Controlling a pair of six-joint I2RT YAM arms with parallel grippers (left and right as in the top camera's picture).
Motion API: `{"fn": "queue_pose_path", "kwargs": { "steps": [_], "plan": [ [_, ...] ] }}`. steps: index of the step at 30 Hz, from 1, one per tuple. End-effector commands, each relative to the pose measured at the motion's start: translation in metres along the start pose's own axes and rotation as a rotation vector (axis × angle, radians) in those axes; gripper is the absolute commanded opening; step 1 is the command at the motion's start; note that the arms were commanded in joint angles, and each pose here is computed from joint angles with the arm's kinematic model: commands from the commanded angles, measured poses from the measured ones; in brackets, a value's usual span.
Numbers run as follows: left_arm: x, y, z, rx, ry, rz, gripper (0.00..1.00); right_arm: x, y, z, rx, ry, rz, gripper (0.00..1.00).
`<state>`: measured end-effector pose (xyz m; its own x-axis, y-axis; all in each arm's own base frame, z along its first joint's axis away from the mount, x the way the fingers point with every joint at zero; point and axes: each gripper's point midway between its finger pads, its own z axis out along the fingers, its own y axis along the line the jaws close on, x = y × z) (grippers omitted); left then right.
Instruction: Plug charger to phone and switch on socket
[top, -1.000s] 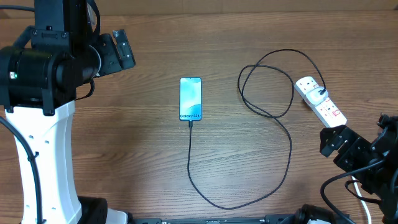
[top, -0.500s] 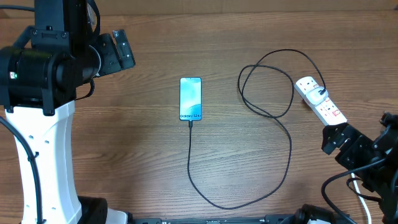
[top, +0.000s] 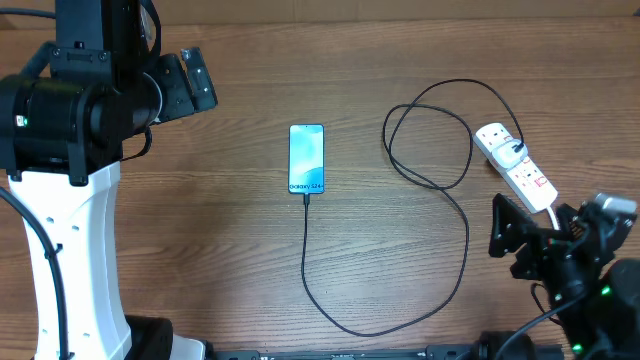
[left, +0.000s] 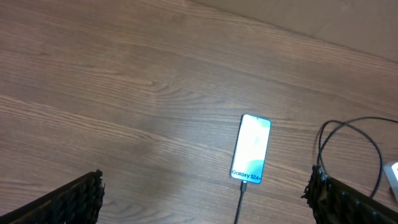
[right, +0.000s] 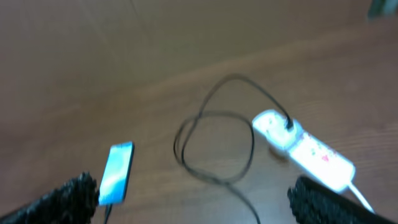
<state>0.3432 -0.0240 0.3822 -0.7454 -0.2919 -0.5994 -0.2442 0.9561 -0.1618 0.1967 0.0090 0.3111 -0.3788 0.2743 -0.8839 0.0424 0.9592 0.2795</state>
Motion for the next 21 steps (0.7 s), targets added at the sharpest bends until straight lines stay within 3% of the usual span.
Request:
{"fn": "queue_pose_path", "kwargs": {
  "steps": [1, 11, 21],
  "plan": [
    [-0.002, 0.002, 0.0, -0.011, -0.01, -0.012, 1.0, 0.028, -0.006, 0.015, -0.021, -0.026, -0.035, 1.0],
    [-0.002, 0.002, 0.0, -0.011, -0.01, -0.012, 1.0, 0.063, 0.002, 0.049, -0.163, -0.234, -0.098, 1.0],
    [-0.002, 0.002, 0.0, -0.011, -0.01, -0.012, 1.0, 0.082, -0.004, 0.073, -0.194, -0.35, -0.107, 1.0]
  ]
}}
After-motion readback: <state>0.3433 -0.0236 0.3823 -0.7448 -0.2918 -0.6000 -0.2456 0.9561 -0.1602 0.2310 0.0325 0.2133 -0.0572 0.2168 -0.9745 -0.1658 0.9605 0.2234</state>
